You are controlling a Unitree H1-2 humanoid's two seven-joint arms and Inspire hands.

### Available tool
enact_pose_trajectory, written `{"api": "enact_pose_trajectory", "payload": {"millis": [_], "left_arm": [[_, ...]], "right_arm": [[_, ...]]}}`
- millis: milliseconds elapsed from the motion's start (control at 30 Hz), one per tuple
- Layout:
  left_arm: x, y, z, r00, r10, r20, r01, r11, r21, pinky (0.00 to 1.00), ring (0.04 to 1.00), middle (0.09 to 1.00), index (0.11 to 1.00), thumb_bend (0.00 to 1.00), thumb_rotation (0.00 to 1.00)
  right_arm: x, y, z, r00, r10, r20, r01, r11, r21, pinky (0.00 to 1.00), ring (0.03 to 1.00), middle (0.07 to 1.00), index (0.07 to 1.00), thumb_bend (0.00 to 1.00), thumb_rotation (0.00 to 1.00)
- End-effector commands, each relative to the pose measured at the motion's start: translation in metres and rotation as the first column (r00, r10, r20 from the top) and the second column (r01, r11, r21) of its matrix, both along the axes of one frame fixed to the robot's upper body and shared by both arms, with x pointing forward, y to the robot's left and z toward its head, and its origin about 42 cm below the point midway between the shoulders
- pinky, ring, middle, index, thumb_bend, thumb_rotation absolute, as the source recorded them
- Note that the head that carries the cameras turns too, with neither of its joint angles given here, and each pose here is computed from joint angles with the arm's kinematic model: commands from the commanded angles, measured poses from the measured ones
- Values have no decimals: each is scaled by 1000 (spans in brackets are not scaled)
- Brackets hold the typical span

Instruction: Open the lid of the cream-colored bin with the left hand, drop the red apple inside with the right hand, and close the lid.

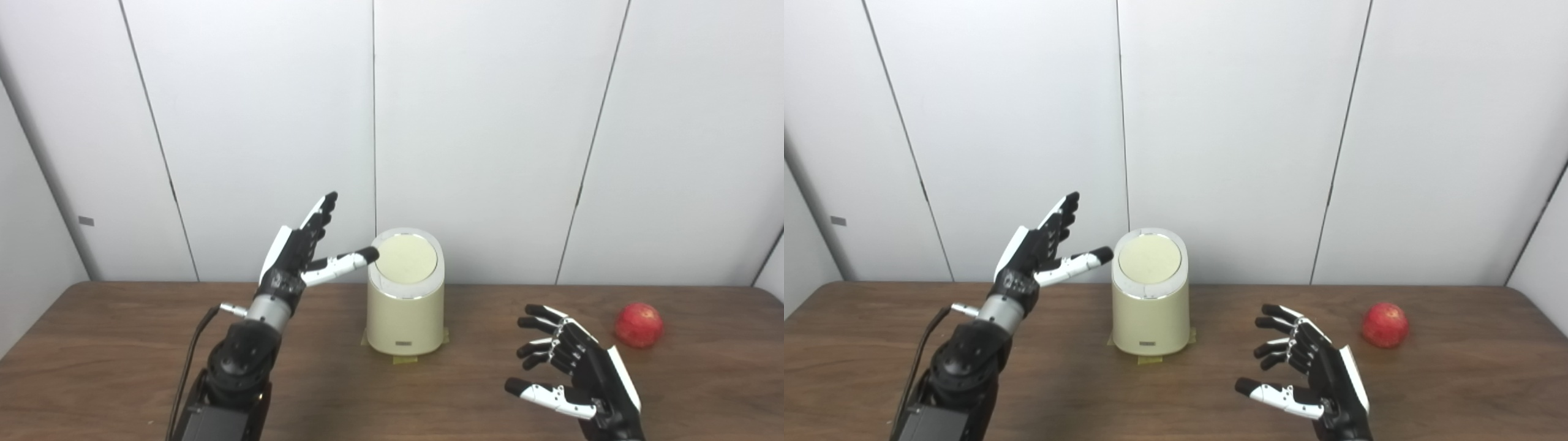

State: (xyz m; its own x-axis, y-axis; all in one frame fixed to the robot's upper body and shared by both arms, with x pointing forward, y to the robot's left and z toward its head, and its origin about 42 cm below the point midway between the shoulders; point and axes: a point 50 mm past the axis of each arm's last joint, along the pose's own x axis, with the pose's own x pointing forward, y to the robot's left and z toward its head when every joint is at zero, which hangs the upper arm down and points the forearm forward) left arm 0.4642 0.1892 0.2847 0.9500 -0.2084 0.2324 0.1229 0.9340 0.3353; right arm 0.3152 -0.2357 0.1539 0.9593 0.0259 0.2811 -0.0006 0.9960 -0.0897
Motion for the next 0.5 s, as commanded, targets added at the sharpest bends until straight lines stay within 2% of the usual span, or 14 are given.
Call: {"api": "enact_pose_trajectory", "payload": {"millis": [0,67,267,467], "left_arm": [[14,-2,35,997,15,81,-20,998,64,1000,1000,1000,1000,1000,380],[19,-3,41,995,42,88,-52,991,123,1000,1000,1000,1000,1000,416],[31,-7,53,989,95,110,-120,959,256,1000,1000,1000,1000,1000,361],[39,-16,58,993,74,92,-104,917,384,1000,1000,1000,1000,1000,317]], "right_arm": [[8,4,23,994,7,112,-7,1000,1,440,531,701,735,801,149],[8,4,24,994,6,113,-6,1000,3,441,532,701,735,801,150],[9,1,24,994,-9,107,8,1000,2,447,547,703,734,805,157],[7,2,24,994,-6,111,5,1000,4,446,532,706,734,798,143]]}}
